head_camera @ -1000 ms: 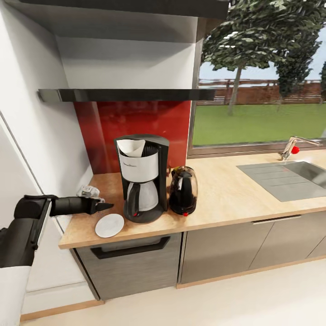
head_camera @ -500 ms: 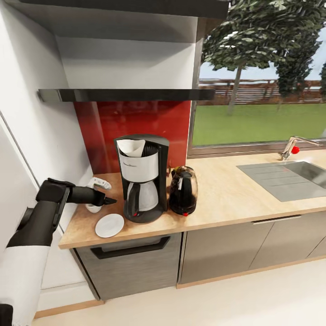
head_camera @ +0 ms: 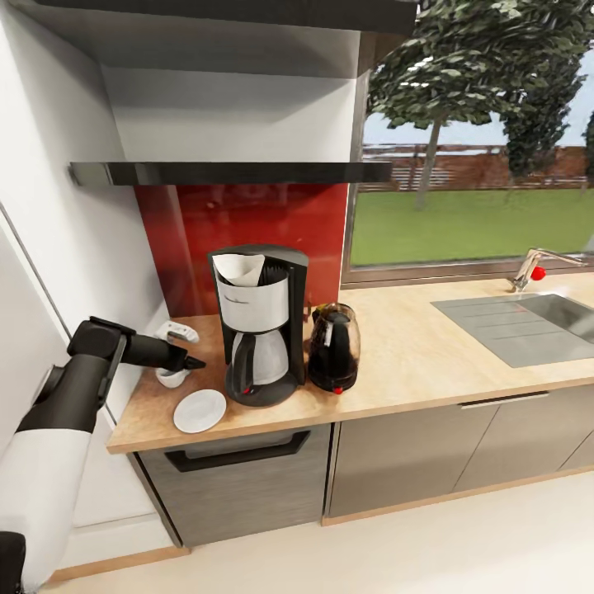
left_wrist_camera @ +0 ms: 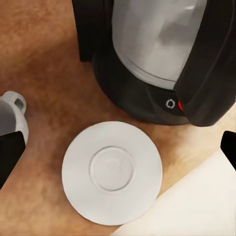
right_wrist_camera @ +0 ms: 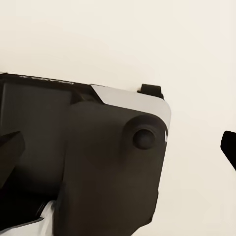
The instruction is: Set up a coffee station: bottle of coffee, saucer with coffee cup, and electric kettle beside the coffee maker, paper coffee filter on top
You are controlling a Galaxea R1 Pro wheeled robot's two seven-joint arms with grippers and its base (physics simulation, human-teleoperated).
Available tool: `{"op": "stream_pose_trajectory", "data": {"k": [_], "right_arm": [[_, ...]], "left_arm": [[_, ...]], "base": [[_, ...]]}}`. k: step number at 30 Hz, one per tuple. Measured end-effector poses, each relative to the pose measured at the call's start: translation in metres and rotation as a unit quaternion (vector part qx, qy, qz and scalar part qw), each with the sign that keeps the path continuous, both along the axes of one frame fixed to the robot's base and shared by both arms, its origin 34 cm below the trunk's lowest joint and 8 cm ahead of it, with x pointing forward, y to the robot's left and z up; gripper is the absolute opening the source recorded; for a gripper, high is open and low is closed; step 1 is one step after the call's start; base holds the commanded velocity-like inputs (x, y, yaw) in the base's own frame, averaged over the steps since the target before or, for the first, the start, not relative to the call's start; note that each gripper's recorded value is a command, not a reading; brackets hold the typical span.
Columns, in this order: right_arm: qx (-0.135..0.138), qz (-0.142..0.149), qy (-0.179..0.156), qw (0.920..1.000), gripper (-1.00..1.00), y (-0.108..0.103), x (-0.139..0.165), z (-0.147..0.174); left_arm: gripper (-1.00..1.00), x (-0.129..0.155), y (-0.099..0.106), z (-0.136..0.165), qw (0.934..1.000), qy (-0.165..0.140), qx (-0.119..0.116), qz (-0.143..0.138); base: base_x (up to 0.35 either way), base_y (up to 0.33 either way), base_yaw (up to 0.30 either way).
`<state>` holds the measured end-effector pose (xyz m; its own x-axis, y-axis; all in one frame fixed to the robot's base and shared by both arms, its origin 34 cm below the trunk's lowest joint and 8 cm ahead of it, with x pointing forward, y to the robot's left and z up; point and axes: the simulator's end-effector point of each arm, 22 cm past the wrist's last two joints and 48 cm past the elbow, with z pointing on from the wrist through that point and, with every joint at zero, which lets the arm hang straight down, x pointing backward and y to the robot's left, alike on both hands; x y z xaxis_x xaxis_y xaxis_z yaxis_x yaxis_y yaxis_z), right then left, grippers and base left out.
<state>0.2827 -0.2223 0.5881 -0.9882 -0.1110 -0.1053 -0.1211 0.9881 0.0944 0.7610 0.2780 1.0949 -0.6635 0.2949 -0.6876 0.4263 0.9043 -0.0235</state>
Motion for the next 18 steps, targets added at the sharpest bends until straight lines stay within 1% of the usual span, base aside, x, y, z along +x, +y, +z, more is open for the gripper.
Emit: {"op": "stream_pose_trajectory", "data": {"k": [6,8,11,13,15,16,18], "right_arm": [[0.000,0.000,0.000,1.0000,1.00,0.001,0.000,0.000],[0.000,0.000,0.000,1.0000,1.00,0.000,0.000,0.000],[0.000,0.000,0.000,1.0000,1.00,0.000,0.000,0.000],[0.000,0.000,0.000,1.0000,1.00,0.000,0.000,0.000],[0.000,0.000,0.000,1.0000,1.00,0.000,0.000,0.000],[0.000,0.000,0.000,1.0000,1.00,0.001,0.000,0.000],[0.000,0.000,0.000,1.0000,1.00,0.000,0.000,0.000]], "left_arm": [[1.00,0.003,0.011,-0.002,0.9999,0.008,0.003,0.008],[1.00,0.006,0.016,-0.002,0.9998,0.015,0.003,0.012],[1.00,0.012,0.025,-0.007,0.9992,0.033,0.003,0.020],[1.00,0.014,0.032,-0.013,0.9985,0.047,0.010,0.027],[1.00,0.015,0.043,-0.021,0.9967,0.064,0.032,0.038],[1.00,0.016,0.049,-0.022,0.9958,0.068,0.044,0.043],[1.00,0.018,0.055,-0.021,0.9945,0.071,0.059,0.049]], "base": [[0.000,0.000,0.000],[0.000,0.000,0.000],[0.000,0.000,0.000],[0.000,0.000,0.000],[0.000,0.000,0.000],[0.000,0.000,0.000],[0.000,0.000,0.000]]}}
